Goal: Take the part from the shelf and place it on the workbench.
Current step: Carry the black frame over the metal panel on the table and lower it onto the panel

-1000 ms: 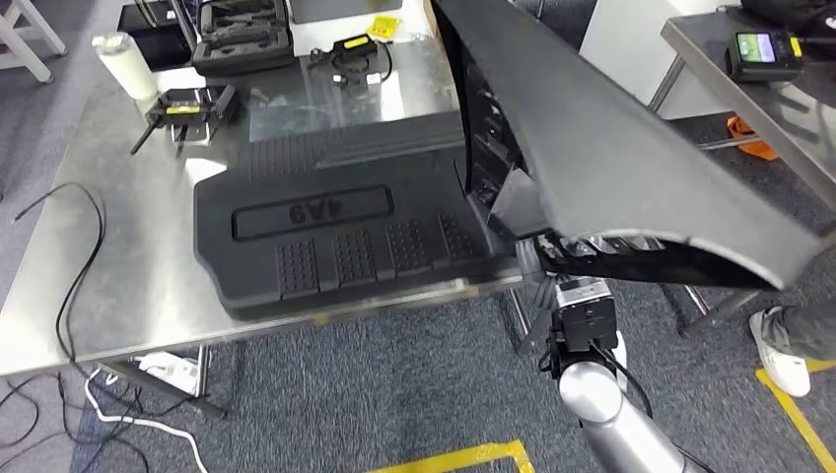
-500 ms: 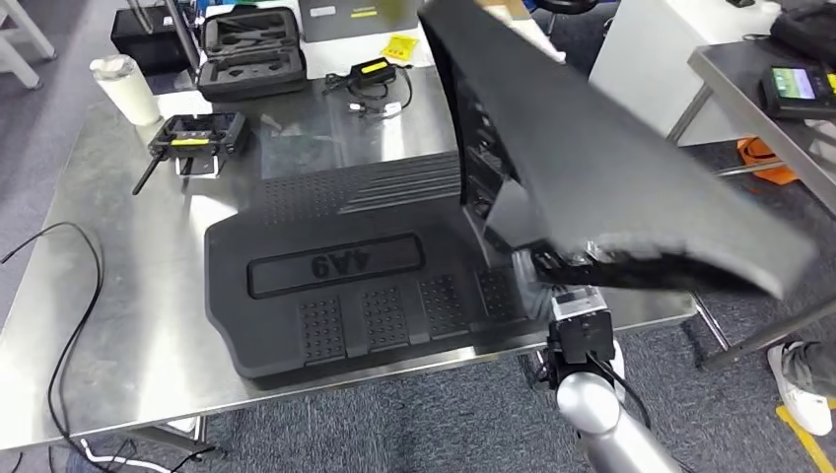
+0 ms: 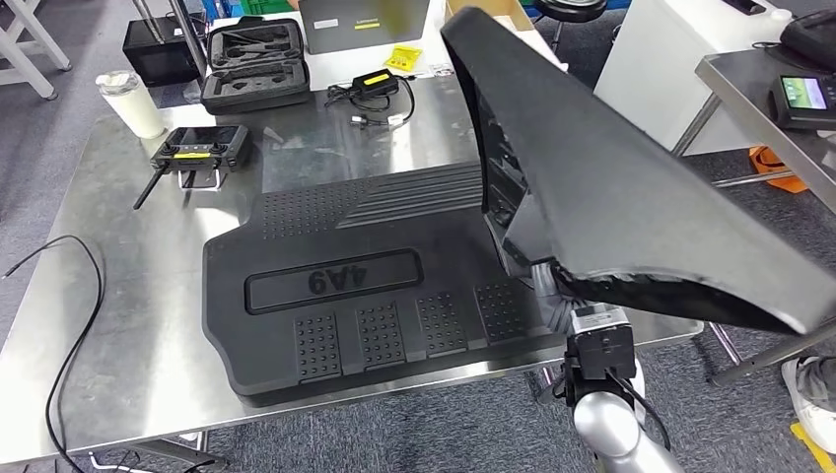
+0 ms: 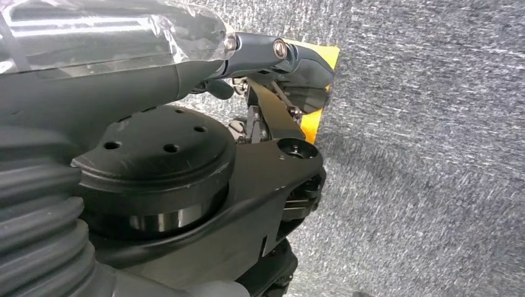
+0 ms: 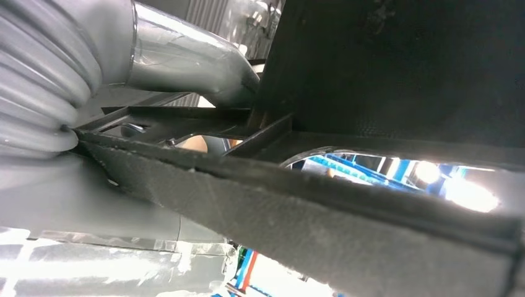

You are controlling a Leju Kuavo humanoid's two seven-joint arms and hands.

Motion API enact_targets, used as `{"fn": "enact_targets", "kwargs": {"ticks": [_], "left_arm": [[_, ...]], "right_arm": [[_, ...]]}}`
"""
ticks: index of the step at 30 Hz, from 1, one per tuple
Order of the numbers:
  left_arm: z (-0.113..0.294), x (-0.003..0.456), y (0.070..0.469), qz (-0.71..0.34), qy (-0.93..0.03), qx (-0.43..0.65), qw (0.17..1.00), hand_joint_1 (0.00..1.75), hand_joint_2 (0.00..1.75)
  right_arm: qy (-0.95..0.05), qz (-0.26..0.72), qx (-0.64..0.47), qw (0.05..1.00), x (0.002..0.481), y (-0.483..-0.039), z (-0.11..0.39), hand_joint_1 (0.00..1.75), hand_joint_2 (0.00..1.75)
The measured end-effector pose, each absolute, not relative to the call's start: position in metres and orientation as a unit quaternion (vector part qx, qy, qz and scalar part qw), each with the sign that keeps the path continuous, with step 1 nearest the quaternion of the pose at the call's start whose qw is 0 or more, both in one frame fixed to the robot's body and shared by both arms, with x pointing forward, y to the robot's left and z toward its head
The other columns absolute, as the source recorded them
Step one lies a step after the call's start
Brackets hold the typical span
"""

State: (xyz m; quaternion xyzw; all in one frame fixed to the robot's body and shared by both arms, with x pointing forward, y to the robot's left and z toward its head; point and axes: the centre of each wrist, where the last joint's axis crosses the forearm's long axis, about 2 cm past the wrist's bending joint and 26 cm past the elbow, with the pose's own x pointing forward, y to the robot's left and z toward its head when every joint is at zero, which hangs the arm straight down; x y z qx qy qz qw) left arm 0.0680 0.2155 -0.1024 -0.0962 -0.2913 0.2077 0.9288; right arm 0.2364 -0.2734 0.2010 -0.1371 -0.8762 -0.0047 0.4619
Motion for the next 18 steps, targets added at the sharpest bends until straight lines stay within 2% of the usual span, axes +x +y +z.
{"fn": "enact_targets", "kwargs": {"ticks": [11,18], "left_arm": [[-0.102,0.069,0.215,0.206,-0.295,-0.103,0.927,0.00,1.75],[-0.101,0.073,0.215,0.201,-0.298,-0.113,0.926,0.00,1.75]], "right_arm": [[-0.864,0.026,-0.158,0.477,0.237,-0.273,0.211,1.75,1.75],[-0.853,0.110,-0.191,0.473,0.258,-0.265,0.246,1.75,1.75]]}}
